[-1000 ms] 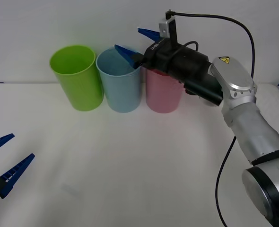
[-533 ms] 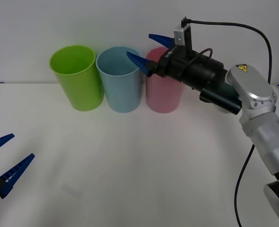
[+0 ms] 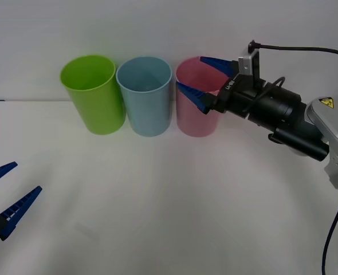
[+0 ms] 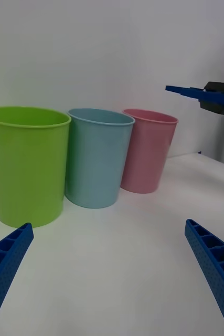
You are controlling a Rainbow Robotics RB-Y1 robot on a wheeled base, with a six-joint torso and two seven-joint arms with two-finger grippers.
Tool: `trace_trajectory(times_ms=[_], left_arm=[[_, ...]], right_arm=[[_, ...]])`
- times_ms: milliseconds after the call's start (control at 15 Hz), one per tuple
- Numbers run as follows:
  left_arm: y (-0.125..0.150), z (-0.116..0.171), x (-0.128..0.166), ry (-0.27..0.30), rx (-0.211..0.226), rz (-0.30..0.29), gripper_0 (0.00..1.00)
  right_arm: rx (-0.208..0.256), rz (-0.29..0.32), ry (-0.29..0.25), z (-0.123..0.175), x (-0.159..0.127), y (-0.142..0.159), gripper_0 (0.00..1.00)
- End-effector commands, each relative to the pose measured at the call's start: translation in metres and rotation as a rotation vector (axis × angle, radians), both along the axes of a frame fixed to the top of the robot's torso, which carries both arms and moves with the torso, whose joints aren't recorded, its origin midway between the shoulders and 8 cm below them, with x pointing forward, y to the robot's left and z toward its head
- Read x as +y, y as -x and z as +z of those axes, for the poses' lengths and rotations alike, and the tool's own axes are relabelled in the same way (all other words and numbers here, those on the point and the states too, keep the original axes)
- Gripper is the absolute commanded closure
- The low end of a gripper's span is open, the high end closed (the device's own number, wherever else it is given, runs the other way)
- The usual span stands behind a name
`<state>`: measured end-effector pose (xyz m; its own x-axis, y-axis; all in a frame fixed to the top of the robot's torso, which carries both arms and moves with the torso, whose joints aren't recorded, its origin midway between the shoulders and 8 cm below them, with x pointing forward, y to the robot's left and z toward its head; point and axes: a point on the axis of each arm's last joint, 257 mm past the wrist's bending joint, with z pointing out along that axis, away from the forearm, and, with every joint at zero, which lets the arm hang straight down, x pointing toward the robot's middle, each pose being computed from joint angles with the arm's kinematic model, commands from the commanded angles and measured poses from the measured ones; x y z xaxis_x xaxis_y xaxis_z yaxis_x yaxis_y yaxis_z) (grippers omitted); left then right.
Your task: Grasp the object on the table and drop it into the matching bin: aluminum can to the light blue bin, PET bottle to the pink bin.
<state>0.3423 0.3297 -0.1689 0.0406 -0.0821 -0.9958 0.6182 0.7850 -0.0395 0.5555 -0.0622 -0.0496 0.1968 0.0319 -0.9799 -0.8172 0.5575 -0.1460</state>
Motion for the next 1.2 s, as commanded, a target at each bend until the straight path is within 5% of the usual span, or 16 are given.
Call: trace_trajectory(times_ms=[67, 1200], left_arm=[[0.0, 0.0, 0.0, 0.0, 0.0, 0.0, 0.0], [0.0, 0.0, 0.0, 0.0, 0.0, 0.0, 0.0]], right_arm=[[0.008, -0.013, 0.011, -0.014, -0.016, 0.016, 0.0], [0.058, -0.197, 0.092, -0.094, -0.153, 0.11, 0.0]])
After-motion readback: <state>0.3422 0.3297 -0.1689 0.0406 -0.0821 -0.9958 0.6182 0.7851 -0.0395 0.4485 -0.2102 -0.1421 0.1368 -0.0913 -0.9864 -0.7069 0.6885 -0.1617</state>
